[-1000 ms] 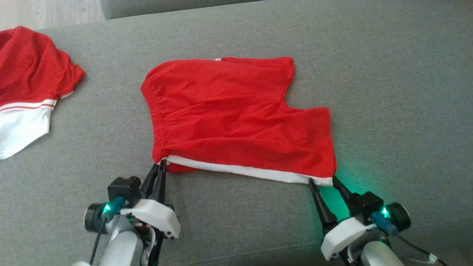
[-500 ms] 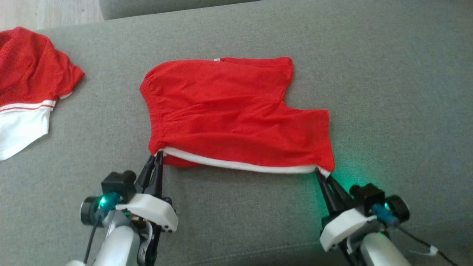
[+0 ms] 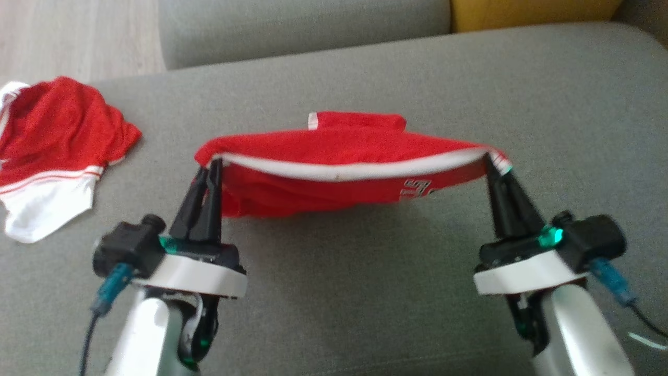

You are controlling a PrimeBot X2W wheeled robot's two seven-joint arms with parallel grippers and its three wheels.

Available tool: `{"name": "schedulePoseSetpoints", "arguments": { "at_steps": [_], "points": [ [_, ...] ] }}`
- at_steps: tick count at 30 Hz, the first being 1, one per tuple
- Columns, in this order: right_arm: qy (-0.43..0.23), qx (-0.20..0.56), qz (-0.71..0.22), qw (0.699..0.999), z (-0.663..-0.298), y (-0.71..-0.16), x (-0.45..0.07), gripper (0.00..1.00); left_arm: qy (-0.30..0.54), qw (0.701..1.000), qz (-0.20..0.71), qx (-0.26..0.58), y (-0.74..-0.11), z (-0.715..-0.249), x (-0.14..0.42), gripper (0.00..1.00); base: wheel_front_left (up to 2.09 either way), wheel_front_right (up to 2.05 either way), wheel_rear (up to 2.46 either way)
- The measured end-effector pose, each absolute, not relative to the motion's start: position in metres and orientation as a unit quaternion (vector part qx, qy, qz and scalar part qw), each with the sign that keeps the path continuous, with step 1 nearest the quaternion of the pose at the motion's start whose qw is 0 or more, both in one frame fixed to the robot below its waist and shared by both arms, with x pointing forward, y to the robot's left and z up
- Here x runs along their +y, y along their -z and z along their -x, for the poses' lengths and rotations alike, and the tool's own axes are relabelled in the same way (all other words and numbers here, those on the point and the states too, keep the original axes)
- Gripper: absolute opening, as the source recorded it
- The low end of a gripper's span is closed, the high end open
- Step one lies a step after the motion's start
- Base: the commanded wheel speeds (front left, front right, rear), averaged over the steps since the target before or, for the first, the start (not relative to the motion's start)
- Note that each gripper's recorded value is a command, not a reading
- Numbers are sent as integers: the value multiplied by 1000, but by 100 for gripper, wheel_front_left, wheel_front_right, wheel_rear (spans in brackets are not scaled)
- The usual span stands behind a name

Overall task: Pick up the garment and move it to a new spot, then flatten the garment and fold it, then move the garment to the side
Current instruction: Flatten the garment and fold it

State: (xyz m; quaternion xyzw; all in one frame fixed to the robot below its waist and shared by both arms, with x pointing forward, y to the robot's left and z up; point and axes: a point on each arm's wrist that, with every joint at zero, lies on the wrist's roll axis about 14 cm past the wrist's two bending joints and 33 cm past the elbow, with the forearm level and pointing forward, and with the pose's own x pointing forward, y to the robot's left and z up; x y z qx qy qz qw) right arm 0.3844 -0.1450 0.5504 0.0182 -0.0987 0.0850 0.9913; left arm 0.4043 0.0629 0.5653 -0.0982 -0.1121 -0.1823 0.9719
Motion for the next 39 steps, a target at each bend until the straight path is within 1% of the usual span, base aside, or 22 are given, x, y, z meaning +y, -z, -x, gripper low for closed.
{"name": "schedulePoseSetpoints", "arguments": {
  "at_steps": [1,6,10,14,17,19,21,23,25,29,32,34,36,39],
  "points": [
    [-85,-99,-18,991,-384,-550,-145,0,182,972,98,-112,-565,-404,63,0,0,0,0],
    [-75,-195,-9,978,-371,-619,-153,0,209,955,71,-198,-637,-389,66,0,0,0,0],
    [-71,-256,5,964,-358,-663,-155,0,231,936,45,-262,-695,-377,63,0,0,0,0],
    [-65,-271,21,960,-357,-680,-161,0,249,924,32,-289,-731,-376,57,0,0,0,0],
    [-61,-269,30,961,-368,-685,-166,0,258,926,24,-275,-734,-391,55,0,0,0,0],
    [-61,-259,32,964,-382,-682,-167,0,262,934,33,-243,-724,-409,52,0,0,0,0],
    [-63,-240,29,968,-402,-674,-169,0,268,943,60,-190,-705,-432,48,0,0,0,0],
    [-64,-219,30,973,-425,-664,-170,0,267,950,52,-153,-686,-456,46,0,0,0,0],
    [-63,-216,32,974,-448,-662,-172,0,263,954,41,-138,-680,-482,45,0,0,0,0],
    [-60,-257,41,964,-495,-691,-175,0,259,954,16,-153,-697,-534,37,0,0,0,0],
    [-55,-297,64,951,-524,-721,-177,0,253,950,23,-181,-718,-569,31,0,0,0,0],
    [-53,-306,75,948,-541,-728,-178,0,248,948,22,-198,-724,-589,28,0,0,0,0],
    [-52,-296,79,950,-556,-718,-179,0,241,949,16,-201,-716,-608,27,0,0,0,0],
    [-67,-250,60,964,-575,-675,-173,0,232,959,23,-163,-669,-635,27,0,0,0,0]
  ]
}}
